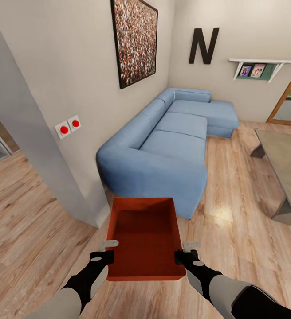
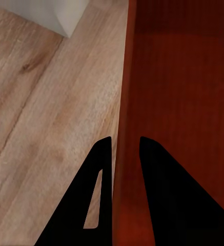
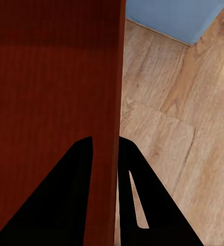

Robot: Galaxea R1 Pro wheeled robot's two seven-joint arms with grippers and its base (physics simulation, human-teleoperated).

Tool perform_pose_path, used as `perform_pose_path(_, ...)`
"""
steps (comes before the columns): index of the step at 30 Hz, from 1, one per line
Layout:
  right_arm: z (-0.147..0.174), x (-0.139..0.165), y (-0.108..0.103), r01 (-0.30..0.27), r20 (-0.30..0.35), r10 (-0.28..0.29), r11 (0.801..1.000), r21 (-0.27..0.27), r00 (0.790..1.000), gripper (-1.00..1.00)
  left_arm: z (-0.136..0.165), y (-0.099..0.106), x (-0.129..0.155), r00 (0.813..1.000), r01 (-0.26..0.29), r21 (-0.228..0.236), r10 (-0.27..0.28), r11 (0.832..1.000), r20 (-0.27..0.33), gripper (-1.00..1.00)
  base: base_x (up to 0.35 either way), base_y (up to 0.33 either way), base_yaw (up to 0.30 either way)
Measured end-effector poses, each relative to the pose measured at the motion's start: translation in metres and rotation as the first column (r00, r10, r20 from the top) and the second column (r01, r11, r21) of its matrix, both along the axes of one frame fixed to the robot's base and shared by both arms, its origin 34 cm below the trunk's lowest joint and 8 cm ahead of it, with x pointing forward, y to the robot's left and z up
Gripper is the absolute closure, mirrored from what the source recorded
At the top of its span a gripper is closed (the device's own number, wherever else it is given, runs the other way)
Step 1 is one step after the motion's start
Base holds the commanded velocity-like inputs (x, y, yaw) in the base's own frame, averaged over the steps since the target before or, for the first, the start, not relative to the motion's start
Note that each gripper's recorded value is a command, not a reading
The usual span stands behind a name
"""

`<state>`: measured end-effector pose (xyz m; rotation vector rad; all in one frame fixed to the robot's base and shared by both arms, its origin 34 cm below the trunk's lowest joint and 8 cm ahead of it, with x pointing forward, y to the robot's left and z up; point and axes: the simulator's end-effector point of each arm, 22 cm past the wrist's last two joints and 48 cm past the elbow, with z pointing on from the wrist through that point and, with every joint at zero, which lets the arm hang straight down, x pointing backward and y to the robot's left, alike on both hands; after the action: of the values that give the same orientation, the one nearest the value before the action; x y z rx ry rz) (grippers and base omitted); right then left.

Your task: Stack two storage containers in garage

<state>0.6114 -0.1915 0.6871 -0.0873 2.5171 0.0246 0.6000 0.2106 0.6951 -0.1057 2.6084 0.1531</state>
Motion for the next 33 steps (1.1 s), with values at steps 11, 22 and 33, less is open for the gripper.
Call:
perform_pose_path(11,0.008,0.005,0.0,0.0,0.016,0.0,1.0,0.0,1.0,1.0,0.008,0.0,0.005,1.0,0.0,0.0,0.0,1.0,0.016,1.0,0.0,0.0,0.0)
perform_pose_path(22,0.017,0.01,0.0,0.001,0.034,-0.001,1.0,0.0,0.999,1.0,0.017,0.0,0.01,0.999,0.001,0.001,-0.001,1.0,0.034,1.0,0.0,0.0,0.0)
perform_pose_path(33,0.026,0.015,0.0,0.0,0.05,0.0,1.0,-0.001,0.999,1.0,0.025,0.0,0.015,0.999,0.0,0.0,0.0,1.0,0.05,1.0,0.0,0.0,0.0)
